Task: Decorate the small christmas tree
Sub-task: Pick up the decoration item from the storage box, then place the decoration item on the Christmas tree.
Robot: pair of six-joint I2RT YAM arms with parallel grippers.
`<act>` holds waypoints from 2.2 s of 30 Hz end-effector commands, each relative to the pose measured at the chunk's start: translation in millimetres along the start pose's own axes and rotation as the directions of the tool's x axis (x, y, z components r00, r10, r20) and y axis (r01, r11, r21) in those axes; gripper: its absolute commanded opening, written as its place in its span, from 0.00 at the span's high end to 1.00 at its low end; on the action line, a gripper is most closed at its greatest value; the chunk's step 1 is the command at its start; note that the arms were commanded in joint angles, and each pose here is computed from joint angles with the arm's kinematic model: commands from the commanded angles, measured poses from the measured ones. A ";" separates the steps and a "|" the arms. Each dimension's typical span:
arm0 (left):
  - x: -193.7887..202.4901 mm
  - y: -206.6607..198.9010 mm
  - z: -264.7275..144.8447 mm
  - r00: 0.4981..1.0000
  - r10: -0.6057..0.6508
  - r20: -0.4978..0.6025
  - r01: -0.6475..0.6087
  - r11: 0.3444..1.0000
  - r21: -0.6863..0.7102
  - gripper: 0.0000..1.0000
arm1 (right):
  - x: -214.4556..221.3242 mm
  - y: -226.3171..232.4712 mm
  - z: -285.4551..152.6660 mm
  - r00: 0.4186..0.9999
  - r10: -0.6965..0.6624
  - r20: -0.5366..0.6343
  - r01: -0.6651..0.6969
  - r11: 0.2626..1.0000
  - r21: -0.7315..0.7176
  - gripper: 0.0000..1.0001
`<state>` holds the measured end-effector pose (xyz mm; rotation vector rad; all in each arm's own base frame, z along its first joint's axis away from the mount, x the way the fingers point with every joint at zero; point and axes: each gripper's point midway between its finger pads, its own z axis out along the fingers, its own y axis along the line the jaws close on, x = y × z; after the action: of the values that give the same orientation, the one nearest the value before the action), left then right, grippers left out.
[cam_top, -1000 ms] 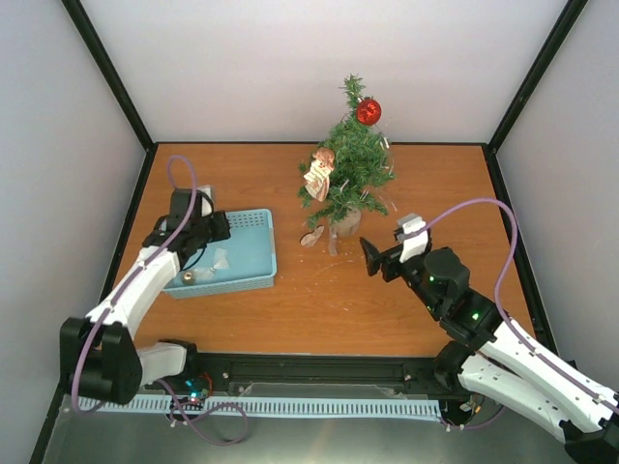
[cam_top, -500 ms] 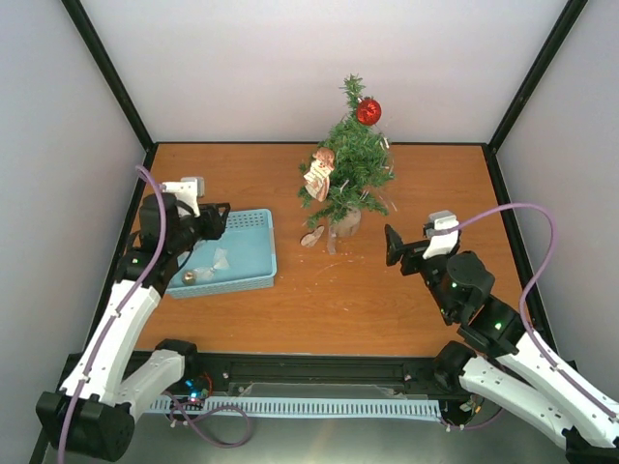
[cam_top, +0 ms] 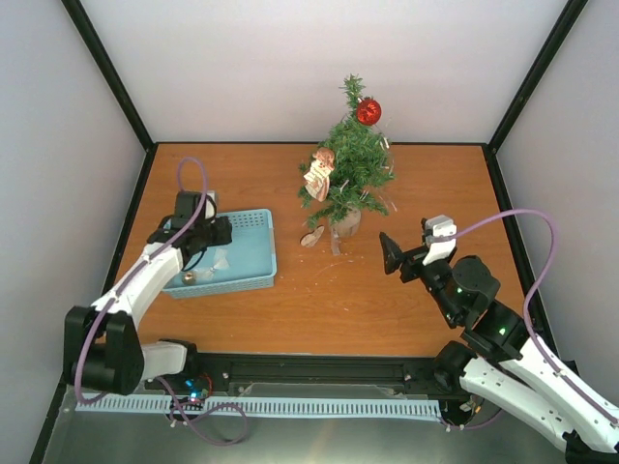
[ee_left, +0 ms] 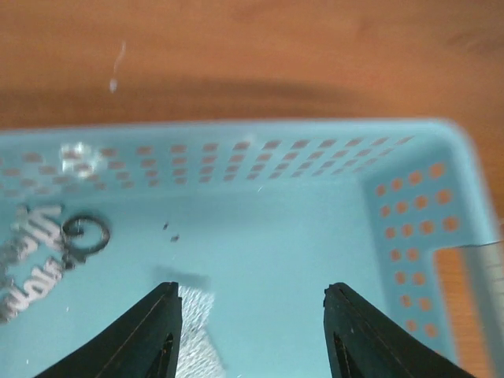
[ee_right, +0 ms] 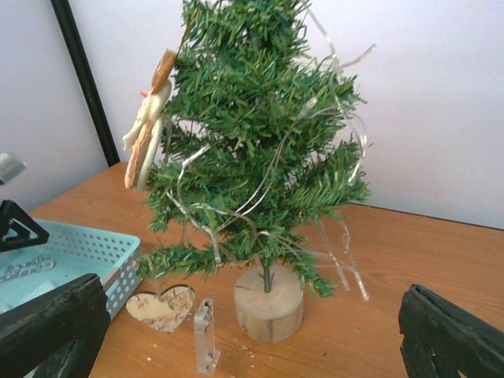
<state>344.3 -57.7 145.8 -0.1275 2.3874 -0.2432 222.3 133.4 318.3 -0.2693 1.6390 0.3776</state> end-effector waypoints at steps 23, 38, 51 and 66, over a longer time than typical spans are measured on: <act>68.4 20.3 76.3 0.945 0.001 -0.327 -0.019 0.998 -0.052 0.99 | 10.2 19.6 12.9 0.996 -0.075 0.041 0.079 0.992 -0.095 0.00; -46.4 -58.8 -29.0 0.998 0.042 0.050 -0.054 0.955 0.290 0.99 | 18.8 14.9 19.5 0.997 -0.074 0.013 0.075 0.995 -0.059 0.00; -93.8 -113.0 -128.4 0.955 0.028 0.294 -0.189 0.824 0.534 0.99 | 10.3 41.1 26.9 0.999 -0.033 -0.003 0.032 0.983 -0.182 0.03; -82.6 -176.1 -248.5 0.913 -0.032 0.406 -0.362 0.393 0.845 0.99 | -63.1 131.1 19.9 0.985 -0.020 0.174 0.122 0.793 -0.597 0.26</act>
<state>269.0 -173.5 387.5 0.4696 1.6886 -1.1605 208.1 237.7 356.8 -0.6796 1.4414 0.7377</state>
